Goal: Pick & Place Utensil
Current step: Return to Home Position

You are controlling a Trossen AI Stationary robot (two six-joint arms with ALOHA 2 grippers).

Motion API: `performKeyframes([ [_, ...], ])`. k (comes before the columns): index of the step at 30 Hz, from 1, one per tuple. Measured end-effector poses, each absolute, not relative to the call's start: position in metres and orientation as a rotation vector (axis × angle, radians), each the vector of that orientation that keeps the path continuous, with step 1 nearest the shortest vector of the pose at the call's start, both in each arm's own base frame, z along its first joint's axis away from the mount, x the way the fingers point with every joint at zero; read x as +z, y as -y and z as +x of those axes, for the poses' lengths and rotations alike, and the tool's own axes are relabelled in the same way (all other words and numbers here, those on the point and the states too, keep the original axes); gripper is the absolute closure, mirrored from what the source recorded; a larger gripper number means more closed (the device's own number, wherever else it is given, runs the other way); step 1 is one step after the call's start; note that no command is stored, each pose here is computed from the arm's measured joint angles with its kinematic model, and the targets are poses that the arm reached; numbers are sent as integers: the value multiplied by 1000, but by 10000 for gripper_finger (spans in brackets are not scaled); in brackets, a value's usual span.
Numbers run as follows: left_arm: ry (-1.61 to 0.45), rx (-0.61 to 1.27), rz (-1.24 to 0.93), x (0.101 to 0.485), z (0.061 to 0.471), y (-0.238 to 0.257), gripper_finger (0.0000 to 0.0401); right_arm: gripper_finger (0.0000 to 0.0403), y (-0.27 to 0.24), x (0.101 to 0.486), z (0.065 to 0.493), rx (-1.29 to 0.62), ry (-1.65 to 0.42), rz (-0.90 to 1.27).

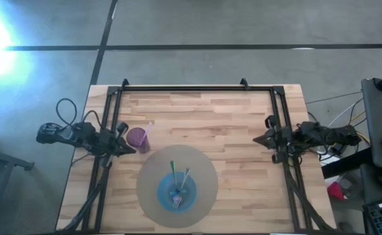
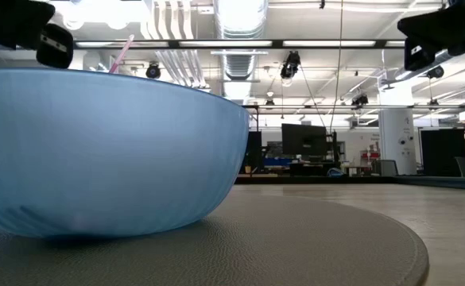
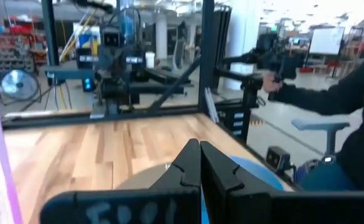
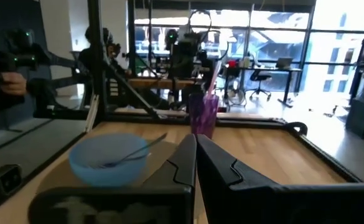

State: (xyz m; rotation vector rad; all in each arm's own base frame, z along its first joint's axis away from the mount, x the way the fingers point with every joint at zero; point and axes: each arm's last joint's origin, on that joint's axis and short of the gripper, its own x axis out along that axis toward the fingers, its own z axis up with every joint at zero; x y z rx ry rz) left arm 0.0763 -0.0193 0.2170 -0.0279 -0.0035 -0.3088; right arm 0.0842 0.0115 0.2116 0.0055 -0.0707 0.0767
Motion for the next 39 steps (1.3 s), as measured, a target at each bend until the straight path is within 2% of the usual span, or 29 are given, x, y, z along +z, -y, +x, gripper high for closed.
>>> performKeyframes([
  [21, 63, -392, -55, 199, 85, 24, 401, 394, -14, 171, 96, 101, 51, 72],
  [32, 125, -371, -57, 179, 93, 25, 401, 394, -14, 171, 96, 101, 51, 83],
  [39, 143, -333, -58, 180, 93, 23, 401, 394, -14, 172, 96, 98, 61, 87],
])
